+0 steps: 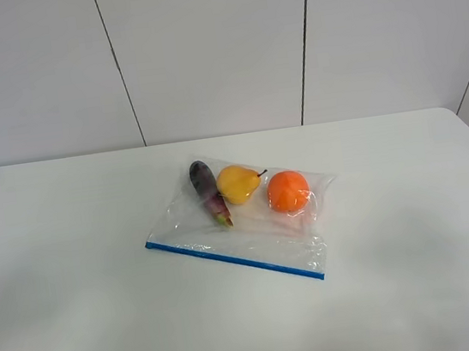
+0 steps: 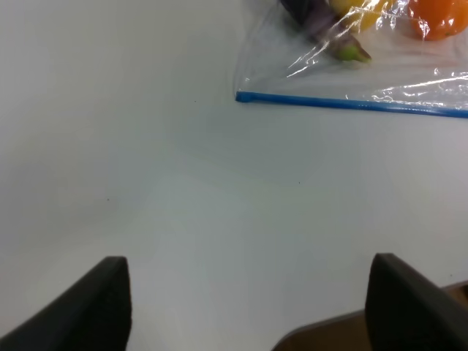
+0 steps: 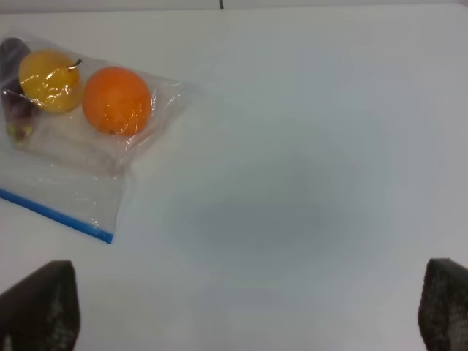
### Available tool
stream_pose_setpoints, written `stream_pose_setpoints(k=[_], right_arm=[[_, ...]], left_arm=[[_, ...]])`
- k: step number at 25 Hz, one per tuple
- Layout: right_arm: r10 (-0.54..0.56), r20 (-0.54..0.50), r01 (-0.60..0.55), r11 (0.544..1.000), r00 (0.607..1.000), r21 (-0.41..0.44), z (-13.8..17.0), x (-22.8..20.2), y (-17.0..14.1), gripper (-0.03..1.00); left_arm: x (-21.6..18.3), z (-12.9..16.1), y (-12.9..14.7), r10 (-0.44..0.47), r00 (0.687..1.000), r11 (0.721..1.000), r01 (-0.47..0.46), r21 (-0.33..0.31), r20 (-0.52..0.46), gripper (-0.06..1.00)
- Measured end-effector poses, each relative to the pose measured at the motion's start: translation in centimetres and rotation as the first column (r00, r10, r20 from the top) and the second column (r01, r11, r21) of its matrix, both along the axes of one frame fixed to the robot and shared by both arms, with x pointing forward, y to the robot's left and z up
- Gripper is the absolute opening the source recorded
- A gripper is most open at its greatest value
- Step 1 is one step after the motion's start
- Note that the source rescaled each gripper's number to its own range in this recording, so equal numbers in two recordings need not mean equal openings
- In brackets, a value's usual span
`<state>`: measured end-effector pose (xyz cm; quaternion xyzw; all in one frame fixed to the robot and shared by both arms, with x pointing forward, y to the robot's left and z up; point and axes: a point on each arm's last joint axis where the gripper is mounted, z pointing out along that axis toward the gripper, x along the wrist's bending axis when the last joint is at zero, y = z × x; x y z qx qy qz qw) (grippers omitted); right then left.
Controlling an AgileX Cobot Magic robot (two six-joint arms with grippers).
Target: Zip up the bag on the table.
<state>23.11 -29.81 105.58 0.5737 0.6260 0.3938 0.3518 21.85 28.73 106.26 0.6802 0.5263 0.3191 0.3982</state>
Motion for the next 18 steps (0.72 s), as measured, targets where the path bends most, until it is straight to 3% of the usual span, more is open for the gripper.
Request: stream_pose_setpoints(k=[18], right_arm=[[0.0,-0.001,0.0,1.0,1.0,0.0,-0.01,0.0,0.0,1.0]], left_arm=[[0.0,0.0,0.0,0.0,1.0,1.0,0.0,0.0,0.0,1.0]])
